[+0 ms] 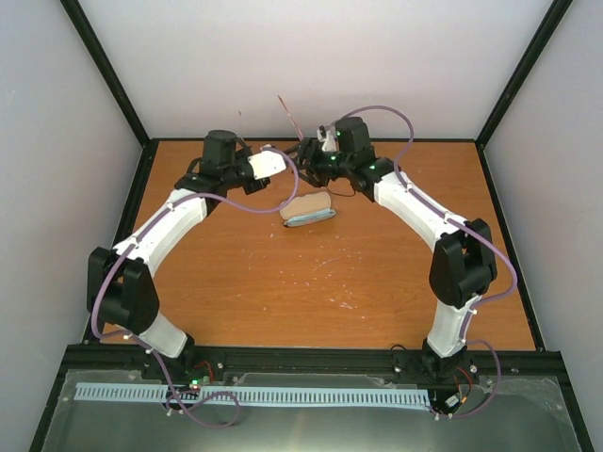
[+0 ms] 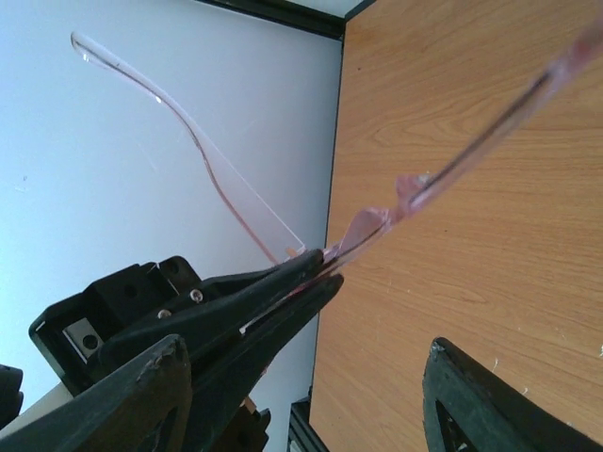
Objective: Organize the sunglasses
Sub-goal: Fold the sunglasses.
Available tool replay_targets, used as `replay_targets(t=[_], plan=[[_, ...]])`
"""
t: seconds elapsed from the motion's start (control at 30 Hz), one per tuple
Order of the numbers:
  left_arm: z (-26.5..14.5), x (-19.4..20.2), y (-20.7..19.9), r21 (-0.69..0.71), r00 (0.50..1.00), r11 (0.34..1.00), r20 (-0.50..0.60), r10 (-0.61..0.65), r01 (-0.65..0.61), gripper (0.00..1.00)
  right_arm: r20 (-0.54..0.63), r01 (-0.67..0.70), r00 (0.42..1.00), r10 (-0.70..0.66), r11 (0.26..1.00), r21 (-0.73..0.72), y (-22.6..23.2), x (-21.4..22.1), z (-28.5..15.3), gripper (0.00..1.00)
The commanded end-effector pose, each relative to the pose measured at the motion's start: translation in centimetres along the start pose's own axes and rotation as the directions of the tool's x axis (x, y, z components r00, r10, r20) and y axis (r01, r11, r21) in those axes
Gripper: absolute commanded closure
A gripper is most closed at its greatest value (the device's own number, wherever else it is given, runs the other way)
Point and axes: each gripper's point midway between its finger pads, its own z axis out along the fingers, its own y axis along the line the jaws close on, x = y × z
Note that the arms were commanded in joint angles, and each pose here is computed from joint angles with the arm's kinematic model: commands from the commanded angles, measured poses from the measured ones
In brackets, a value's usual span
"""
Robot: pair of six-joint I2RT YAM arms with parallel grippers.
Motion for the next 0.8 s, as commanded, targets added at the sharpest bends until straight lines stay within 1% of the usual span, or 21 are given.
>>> replay_targets(t=[0.0,0.37,0.5,0.77], plan=[[0.5,-2.1,3.0,-0.099,0.999,0.995,0.034,-0.029,0.032,1.0,0.049,-0.061,0.997,0.056,0.994,0.095,-1.6,-0.2,0.7,0.35],[0.1,-3.8,3.2,-0.091,0.995,0.994,0.085,-0.049,0.057,0.99,0.172,-0.144,0.979,0.112,0.972,0.187,-3.5,-2.6,1.4,0.34],[-0.2,-4.1,3.1,-0.086,0.994,0.995,0.093,-0.051,0.059,0.99,0.204,-0.151,0.972,0.116,0.974,0.167,-3.3,-3.5,1.8,0.35],[0.0,-3.7,2.5,-0.072,0.994,0.995,0.087,-0.064,0.071,0.99,0.229,-0.166,0.963,0.144,0.983,0.082,-2.1,-4.3,2.2,0.39]])
